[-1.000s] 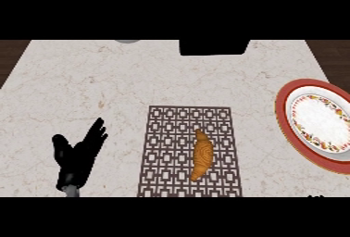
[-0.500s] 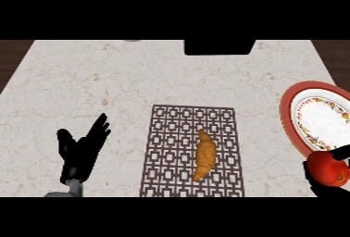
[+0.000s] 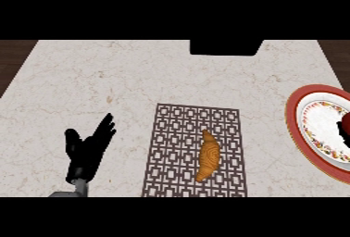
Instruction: Pick the tomato from the placemat and place it in the plate
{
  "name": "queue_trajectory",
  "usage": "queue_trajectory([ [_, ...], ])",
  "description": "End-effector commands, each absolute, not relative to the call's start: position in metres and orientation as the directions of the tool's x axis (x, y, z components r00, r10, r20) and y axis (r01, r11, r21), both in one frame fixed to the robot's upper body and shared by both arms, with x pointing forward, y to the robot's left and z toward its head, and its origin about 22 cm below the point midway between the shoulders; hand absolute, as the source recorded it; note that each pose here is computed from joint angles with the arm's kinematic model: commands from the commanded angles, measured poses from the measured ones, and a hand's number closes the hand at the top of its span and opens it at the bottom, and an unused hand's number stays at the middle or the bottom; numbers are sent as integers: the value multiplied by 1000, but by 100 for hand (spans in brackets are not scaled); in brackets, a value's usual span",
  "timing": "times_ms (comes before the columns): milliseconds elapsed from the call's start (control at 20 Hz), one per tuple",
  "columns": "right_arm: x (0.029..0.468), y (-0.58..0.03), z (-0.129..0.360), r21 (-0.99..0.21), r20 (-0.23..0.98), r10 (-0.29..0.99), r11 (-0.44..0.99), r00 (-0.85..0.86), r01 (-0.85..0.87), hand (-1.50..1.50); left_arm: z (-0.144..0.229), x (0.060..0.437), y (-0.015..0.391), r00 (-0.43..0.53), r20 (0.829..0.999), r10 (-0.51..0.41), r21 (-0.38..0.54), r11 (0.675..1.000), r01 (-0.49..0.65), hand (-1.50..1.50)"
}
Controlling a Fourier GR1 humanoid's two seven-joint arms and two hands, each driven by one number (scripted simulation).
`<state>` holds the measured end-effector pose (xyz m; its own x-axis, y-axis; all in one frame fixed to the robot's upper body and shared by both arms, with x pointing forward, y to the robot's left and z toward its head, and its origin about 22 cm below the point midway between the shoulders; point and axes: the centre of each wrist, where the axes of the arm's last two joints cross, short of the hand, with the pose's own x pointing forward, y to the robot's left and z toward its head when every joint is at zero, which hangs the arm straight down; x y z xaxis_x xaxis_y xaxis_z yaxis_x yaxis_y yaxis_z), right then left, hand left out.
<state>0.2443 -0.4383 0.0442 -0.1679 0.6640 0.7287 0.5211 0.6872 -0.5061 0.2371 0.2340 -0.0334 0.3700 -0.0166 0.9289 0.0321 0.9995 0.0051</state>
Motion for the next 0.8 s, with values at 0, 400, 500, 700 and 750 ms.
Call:
queue_trajectory([
  [0,275,-460,27,-479,742,645,701,-182,529,150,-34,248,223,367,930,-19,9,1000,29,0],
  [400,270,-489,7,-757,645,754,611,121,231,-150,-27,245,230,355,934,-39,11,997,80,0],
  [500,284,-473,-6,-718,690,720,669,73,191,-150,-32,245,219,362,932,-34,6,997,78,0],
  [700,303,-472,4,-604,783,621,773,-33,196,-150,-34,234,234,366,930,-25,-1,998,70,0],
  [750,291,-475,-8,-570,801,594,795,-76,209,-150,-24,246,229,362,932,-20,-2,998,60,0],
])
